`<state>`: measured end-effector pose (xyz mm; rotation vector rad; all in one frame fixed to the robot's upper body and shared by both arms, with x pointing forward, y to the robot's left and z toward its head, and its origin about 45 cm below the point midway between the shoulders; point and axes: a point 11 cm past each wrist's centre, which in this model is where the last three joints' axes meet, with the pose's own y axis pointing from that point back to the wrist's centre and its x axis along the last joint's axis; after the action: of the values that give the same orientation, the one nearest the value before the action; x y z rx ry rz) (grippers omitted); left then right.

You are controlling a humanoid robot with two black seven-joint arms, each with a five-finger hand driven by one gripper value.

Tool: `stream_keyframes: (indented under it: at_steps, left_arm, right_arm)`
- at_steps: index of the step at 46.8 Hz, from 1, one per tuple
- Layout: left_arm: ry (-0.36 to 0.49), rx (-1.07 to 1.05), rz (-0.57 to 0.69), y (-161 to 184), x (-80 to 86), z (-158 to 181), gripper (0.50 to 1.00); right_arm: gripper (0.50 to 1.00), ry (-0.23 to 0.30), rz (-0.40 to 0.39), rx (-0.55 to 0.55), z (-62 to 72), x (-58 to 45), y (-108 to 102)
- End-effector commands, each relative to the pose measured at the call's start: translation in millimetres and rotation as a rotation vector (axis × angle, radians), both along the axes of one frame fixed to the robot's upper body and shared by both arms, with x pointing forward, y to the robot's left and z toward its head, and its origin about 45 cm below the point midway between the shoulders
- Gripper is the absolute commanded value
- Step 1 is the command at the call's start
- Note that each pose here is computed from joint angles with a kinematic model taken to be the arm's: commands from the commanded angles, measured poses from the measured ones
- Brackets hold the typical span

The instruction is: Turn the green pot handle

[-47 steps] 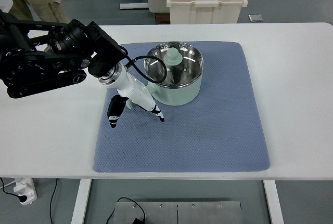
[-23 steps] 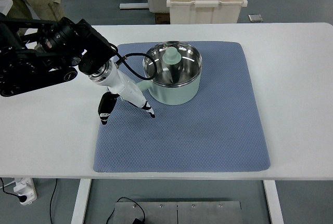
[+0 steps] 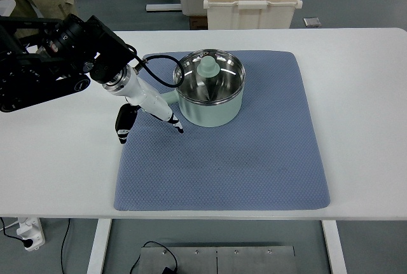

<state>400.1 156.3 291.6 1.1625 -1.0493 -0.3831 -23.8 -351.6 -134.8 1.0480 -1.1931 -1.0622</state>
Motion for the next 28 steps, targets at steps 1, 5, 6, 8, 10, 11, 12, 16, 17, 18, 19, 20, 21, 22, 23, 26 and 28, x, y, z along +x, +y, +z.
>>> stream_keyframes:
  at_steps: [1,5,6,8,10,11,12,16,17,18,19,20,21,22,23,26,28]
  left_arm:
    - [-0.002,0.0,0.003,0.5,0.8,0.3,1.0]
    - [-0.006,0.001,0.016,3.1,4.2,0.1,1.0]
    - [-0.007,0.001,0.02,4.2,5.0,0.6,1.0]
    - [-0.01,0.001,0.025,5.4,6.5,1.1,1.0]
    - [-0.014,0.002,0.03,6.2,8.2,1.6,1.0]
    - [-0.017,0.003,0.036,7.8,9.6,2.2,1.0]
    - [-0.016,0.003,0.037,7.9,9.9,1.6,1.0]
    - [-0.026,0.005,0.052,10.9,14.3,3.1,1.0]
    - [-0.027,0.006,0.056,12.0,15.2,2.8,1.0]
    - [-0.028,0.006,0.058,12.3,15.6,3.0,1.0]
    - [-0.029,0.006,0.059,12.3,16.1,3.1,1.0]
    - [-0.029,0.008,0.06,12.9,16.4,2.9,1.0]
    - [-0.03,0.009,0.06,12.7,16.7,2.8,1.0]
    - [-0.032,0.01,0.061,12.6,17.3,2.9,1.0]
    - [-0.032,0.011,0.062,13.2,17.5,2.7,1.0]
    - [-0.029,0.024,0.068,16.6,18.1,-0.1,1.0]
    - [-0.03,0.027,0.07,17.2,18.6,-0.7,1.0]
  right_arm:
    - [1.0,0.0,0.0,0.0,0.0,0.0,0.0]
    - [1.0,0.0,0.0,0.0,0.0,0.0,0.0]
    - [1.0,0.0,0.0,0.0,0.0,0.0,0.0]
    - [1.0,0.0,0.0,0.0,0.0,0.0,0.0]
    - [1.0,0.0,0.0,0.0,0.0,0.0,0.0]
    - [1.0,0.0,0.0,0.0,0.0,0.0,0.0]
    - [1.0,0.0,0.0,0.0,0.0,0.0,0.0]
    - [1.0,0.0,0.0,0.0,0.0,0.0,0.0]
    - [1.0,0.0,0.0,0.0,0.0,0.0,0.0]
    - [1.0,0.0,0.0,0.0,0.0,0.0,0.0]
    - [1.0,0.0,0.0,0.0,0.0,0.0,0.0]
    - [1.0,0.0,0.0,0.0,0.0,0.0,0.0]
    - [1.0,0.0,0.0,0.0,0.0,0.0,0.0]
    - [1.0,0.0,0.0,0.0,0.0,0.0,0.0]
    - [1.0,0.0,0.0,0.0,0.0,0.0,0.0]
    - [1.0,0.0,0.0,0.0,0.0,0.0,0.0]
    - [1.0,0.0,0.0,0.0,0.0,0.0,0.0]
